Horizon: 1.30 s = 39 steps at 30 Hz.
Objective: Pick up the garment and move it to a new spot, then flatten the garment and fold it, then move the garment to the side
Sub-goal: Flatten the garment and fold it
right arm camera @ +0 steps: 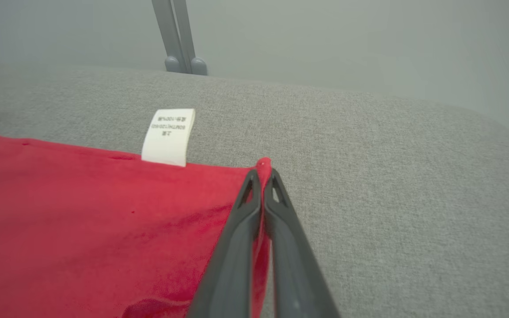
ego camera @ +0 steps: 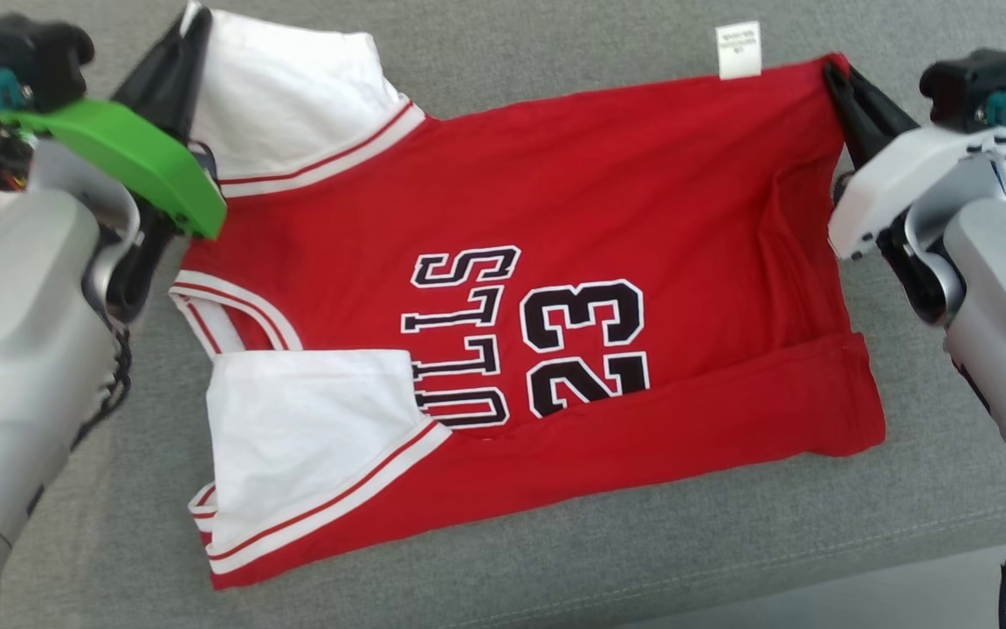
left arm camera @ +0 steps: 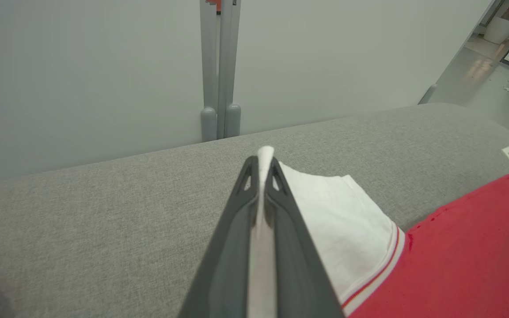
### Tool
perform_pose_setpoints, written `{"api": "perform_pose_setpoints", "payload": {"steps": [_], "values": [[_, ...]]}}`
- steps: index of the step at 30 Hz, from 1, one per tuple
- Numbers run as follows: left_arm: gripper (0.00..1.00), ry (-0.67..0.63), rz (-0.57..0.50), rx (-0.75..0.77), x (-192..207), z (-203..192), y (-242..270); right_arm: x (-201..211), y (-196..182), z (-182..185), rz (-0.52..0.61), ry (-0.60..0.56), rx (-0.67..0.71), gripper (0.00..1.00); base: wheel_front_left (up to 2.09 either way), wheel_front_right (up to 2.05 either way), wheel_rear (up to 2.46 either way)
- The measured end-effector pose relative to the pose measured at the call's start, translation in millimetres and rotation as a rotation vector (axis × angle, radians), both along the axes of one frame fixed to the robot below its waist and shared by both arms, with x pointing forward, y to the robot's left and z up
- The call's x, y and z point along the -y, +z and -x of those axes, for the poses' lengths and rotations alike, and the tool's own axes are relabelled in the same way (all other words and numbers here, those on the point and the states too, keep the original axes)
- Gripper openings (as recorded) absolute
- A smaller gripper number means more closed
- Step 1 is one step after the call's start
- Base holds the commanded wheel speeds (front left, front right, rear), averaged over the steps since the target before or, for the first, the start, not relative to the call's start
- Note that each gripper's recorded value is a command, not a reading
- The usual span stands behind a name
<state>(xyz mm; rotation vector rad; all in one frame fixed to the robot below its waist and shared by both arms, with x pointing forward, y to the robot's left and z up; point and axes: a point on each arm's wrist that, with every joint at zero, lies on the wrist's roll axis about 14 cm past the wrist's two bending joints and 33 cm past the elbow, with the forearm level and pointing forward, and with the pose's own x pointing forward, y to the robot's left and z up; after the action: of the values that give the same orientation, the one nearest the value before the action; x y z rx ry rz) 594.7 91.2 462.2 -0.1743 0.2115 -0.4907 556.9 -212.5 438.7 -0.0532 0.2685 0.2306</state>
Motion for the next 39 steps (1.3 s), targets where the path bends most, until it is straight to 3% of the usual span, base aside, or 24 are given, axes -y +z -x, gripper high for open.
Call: {"api": "perform_pose_setpoints", "payload": {"steps": [7, 15, 27, 28, 29, 30, 31, 32, 33, 34, 39], "values": [[0.00, 0.025, 0.092, 0.035, -8.2, 42.3, 18.8, -2.8, -1.8, 23.6, -0.003, 0.019, 0.005, 0.00, 0.00, 0.00, 0.00], [0.00, 0.113, 0.143, 0.024, -23.7, 101.3, 7.3, 0.6, 10.2, 42.0, -0.027, 0.009, 0.065, 0.00, 0.00, 0.00, 0.00], [0.00, 0.224, 0.199, -0.128, -26.0, 182.4, -41.5, -4.3, -10.9, 97.9, -0.131, -0.055, 0.049, 0.00, 0.00, 0.00, 0.00], [0.00, 0.233, 0.207, -0.136, -26.1, 184.9, -43.0, -4.5, -13.2, 102.4, -0.137, -0.061, 0.043, 0.04, 0.00, 0.00, 0.00], [0.00, 0.239, 0.214, -0.137, -25.6, 186.4, -43.3, -3.6, -13.9, 106.6, -0.147, -0.071, 0.043, 0.30, 0.00, 0.00, 0.00], [0.18, 0.241, 0.219, -0.136, -25.0, 187.4, -43.1, -3.2, -13.2, 109.9, -0.152, -0.078, 0.047, 0.60, 0.00, 0.00, 0.00], [0.35, 0.252, 0.226, -0.137, -25.6, 188.4, -43.3, -3.3, -12.4, 113.0, -0.156, -0.081, 0.051, 0.84, 0.00, 0.00, 0.00], [0.50, 0.262, 0.228, -0.135, -27.0, 189.0, -43.2, -3.8, -11.7, 115.7, -0.158, -0.082, 0.054, 0.97, 0.00, 0.00, 0.00], [0.89, 0.271, 0.223, -0.128, -29.2, 189.4, -42.3, -3.7, -11.5, 119.4, -0.163, -0.087, 0.056, 1.00, 0.00, 0.00, 0.00], [1.00, 0.282, 0.225, -0.118, -31.3, 188.9, -40.1, -3.3, -11.3, 123.1, -0.169, -0.093, 0.056, 1.00, 0.00, 0.00, 0.00], [1.00, 0.292, 0.213, -0.035, -34.7, 183.4, -20.9, -3.1, 4.9, 127.8, -0.188, -0.094, 0.107, 1.00, 0.00, 0.00, 0.00]]}}
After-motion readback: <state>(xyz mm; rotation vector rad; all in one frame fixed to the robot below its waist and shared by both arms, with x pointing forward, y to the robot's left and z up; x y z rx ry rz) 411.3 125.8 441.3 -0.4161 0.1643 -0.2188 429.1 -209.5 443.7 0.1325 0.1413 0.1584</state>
